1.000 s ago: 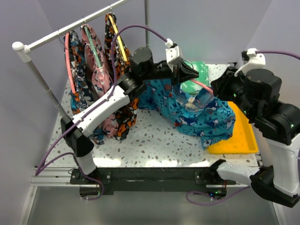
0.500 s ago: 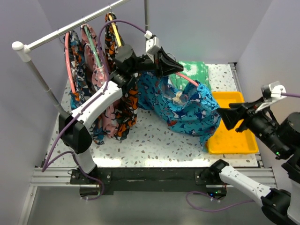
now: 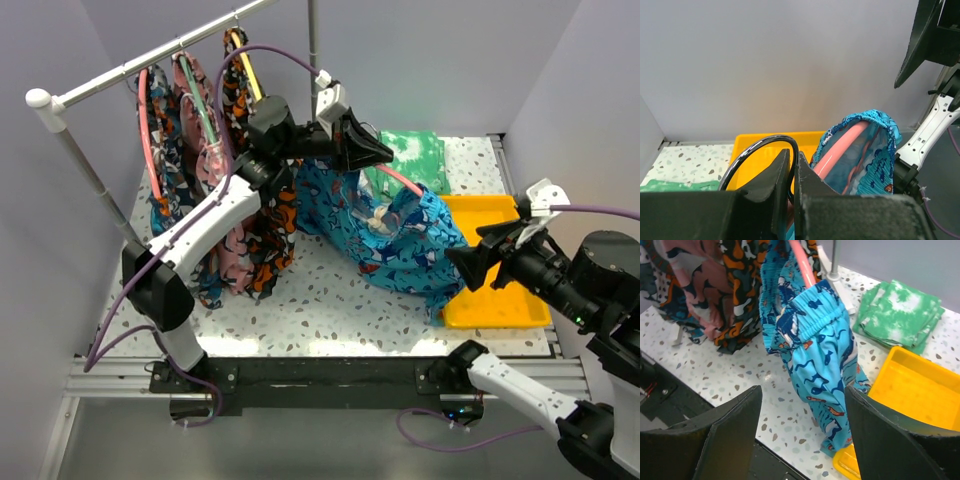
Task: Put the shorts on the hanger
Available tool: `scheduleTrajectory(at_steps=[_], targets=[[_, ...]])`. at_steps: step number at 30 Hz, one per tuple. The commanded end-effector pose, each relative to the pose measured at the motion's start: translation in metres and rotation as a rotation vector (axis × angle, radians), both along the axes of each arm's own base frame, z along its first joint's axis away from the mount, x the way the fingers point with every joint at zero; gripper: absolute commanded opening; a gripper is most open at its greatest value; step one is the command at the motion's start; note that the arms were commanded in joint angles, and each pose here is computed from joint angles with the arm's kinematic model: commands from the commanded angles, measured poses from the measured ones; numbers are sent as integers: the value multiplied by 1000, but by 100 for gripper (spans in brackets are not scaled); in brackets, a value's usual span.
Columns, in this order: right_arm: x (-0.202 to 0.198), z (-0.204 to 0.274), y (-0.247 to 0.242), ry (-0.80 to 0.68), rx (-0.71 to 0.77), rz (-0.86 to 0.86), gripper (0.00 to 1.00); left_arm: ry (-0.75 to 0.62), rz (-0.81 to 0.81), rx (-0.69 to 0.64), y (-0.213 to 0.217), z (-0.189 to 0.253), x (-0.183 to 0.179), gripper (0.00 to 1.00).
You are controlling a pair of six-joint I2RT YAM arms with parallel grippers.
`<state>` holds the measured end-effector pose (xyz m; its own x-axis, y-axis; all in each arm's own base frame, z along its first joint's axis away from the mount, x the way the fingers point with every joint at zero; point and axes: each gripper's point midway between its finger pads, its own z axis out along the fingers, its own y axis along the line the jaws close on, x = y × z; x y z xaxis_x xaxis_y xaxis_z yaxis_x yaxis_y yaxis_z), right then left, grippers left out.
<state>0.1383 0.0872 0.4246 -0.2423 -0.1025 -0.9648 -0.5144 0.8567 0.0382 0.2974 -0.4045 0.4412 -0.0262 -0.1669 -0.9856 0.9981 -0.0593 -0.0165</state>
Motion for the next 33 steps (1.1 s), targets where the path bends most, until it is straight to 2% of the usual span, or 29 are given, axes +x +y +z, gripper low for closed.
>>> scheduleTrajectory(at_steps=[1, 7, 18, 20, 21, 22, 28, 33], targets=[[4, -14, 25, 47, -44, 123, 71, -147, 26, -87, 22, 61, -27, 0], [24, -23, 24, 74, -85, 58, 70, -152, 43, -79, 25, 63, -33, 0], [45, -33, 39, 99, -138, 82, 65, -154, 32, -51, 16, 58, -44, 0], [45, -35, 42, 102, -130, 97, 60, -154, 30, -53, 16, 59, -46, 0], [45, -38, 43, 107, -131, 100, 52, -157, 26, -54, 15, 59, -48, 0], [45, -42, 44, 115, -134, 105, 49, -157, 23, -54, 14, 60, -49, 0], [44, -59, 44, 119, -139, 105, 54, -171, 14, -66, 13, 66, -52, 0], [46, -61, 46, 111, -132, 111, 53, -172, 0, -68, 12, 68, -54, 0]])
